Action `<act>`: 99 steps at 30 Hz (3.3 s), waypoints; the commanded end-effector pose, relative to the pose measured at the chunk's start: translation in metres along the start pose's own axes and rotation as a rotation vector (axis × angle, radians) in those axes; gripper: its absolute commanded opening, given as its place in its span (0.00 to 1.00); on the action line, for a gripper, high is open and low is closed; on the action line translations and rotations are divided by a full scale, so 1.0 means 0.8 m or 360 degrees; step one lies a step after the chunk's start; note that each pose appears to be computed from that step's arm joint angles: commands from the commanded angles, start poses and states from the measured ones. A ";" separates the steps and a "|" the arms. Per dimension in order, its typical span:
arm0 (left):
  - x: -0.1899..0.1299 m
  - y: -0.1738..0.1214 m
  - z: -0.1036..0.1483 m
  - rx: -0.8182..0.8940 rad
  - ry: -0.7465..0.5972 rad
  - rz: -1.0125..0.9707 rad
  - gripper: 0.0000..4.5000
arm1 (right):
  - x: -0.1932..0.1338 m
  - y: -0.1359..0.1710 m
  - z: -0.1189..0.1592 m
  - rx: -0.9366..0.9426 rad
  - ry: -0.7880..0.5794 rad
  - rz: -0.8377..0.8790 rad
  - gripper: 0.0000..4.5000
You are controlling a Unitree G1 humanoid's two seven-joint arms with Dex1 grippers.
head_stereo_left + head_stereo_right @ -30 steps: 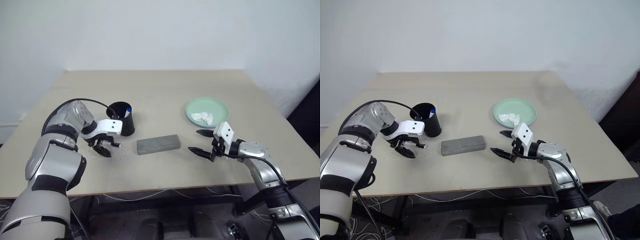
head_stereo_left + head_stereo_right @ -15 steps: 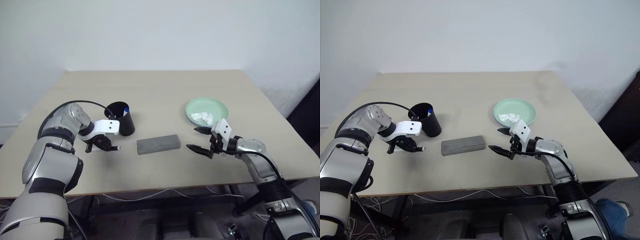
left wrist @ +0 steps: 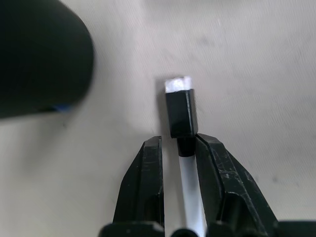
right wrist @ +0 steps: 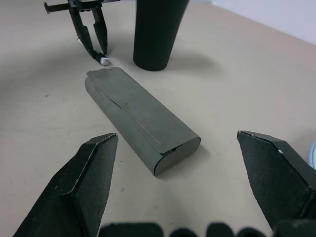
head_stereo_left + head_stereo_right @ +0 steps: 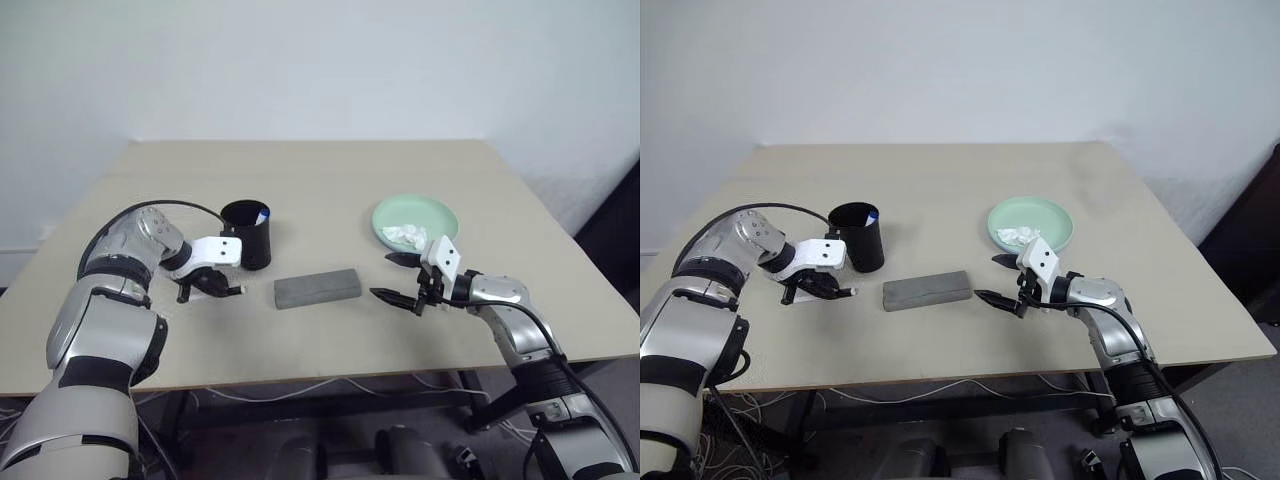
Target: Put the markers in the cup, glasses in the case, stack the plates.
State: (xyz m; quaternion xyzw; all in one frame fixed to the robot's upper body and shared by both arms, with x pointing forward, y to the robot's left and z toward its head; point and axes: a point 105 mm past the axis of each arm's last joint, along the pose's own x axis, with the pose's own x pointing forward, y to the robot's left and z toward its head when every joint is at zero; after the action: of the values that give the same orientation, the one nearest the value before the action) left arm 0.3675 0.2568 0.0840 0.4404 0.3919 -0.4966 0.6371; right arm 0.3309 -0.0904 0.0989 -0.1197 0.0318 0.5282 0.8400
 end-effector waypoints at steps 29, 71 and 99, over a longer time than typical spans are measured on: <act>-0.034 0.014 0.024 0.0090 -0.0169 0.0055 0.42 | 0.009 -0.008 0.019 -0.0050 -0.0096 -0.0023 0.93; 0.000 -0.022 -0.028 -0.0207 -0.0018 -0.0105 0.01 | 0.008 -0.008 0.019 -0.0046 -0.0084 -0.0022 0.93; -0.083 -0.004 0.113 0.0074 -0.1102 -0.0032 0.01 | 0.010 -0.007 0.015 -0.0046 -0.0067 0.0011 0.93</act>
State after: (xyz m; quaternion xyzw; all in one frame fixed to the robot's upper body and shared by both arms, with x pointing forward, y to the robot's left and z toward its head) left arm 0.3533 0.2024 0.1383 0.2702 0.2140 -0.6225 0.7026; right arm 0.3343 -0.0837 0.0945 -0.1098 0.0345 0.5337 0.8378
